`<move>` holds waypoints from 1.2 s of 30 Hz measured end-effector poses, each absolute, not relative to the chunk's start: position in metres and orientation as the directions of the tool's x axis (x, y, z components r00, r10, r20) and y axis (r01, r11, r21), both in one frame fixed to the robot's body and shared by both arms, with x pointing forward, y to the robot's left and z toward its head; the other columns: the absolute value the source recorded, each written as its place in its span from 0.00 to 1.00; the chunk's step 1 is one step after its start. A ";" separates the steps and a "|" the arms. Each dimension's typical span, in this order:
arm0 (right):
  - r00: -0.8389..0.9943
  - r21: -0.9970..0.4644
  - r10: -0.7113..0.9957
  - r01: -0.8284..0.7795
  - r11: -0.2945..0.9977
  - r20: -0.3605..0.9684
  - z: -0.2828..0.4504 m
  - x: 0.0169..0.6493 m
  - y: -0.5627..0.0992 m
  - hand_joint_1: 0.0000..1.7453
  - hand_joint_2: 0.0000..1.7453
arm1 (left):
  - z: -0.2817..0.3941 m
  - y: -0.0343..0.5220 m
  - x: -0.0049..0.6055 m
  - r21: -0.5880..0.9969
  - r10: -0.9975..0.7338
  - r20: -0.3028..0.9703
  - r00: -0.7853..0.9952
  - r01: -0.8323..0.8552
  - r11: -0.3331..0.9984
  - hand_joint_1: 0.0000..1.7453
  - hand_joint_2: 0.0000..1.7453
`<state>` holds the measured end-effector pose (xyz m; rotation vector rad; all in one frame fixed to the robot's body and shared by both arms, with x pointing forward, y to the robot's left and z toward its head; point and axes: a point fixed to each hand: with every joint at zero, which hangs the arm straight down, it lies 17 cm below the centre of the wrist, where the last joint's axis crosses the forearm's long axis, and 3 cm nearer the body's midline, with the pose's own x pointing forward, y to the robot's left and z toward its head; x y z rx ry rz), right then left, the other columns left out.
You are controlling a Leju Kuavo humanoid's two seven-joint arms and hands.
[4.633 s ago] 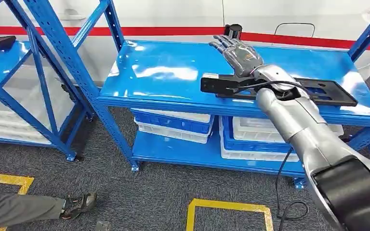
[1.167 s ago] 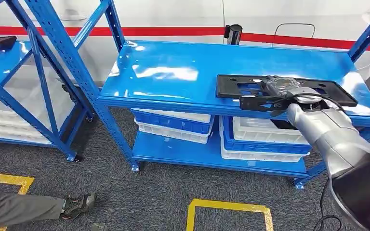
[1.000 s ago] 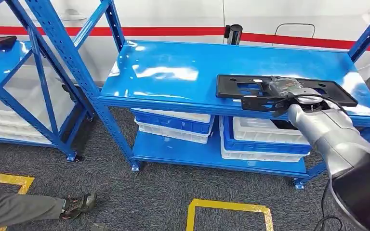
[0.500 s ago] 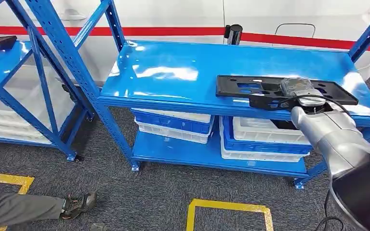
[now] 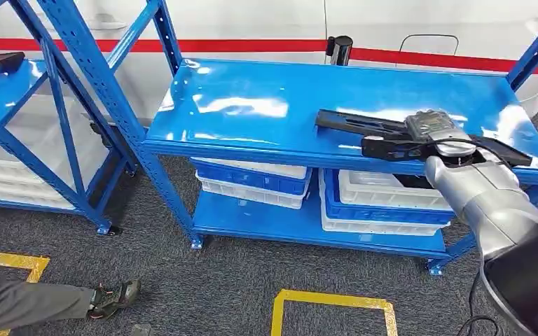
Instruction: Take the parts from the cabinet and place them on the table.
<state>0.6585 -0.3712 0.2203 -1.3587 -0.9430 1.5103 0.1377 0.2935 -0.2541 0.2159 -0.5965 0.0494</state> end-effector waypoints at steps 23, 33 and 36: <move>-0.595 -0.890 0.797 0.302 0.342 0.105 0.449 0.604 -0.226 1.00 1.00 | -0.238 0.296 0.155 0.191 0.010 0.677 0.736 -0.188 0.963 0.00 1.00; -0.616 -0.861 0.782 0.340 0.377 0.099 0.438 0.592 -0.231 1.00 1.00 | -0.254 0.292 0.137 0.183 0.051 0.558 0.828 -0.183 0.966 0.00 1.00; -0.600 -0.858 0.794 0.356 0.370 0.094 0.421 0.592 -0.238 1.00 1.00 | -0.254 0.283 0.140 0.157 0.048 0.561 0.827 -0.163 0.974 0.00 1.00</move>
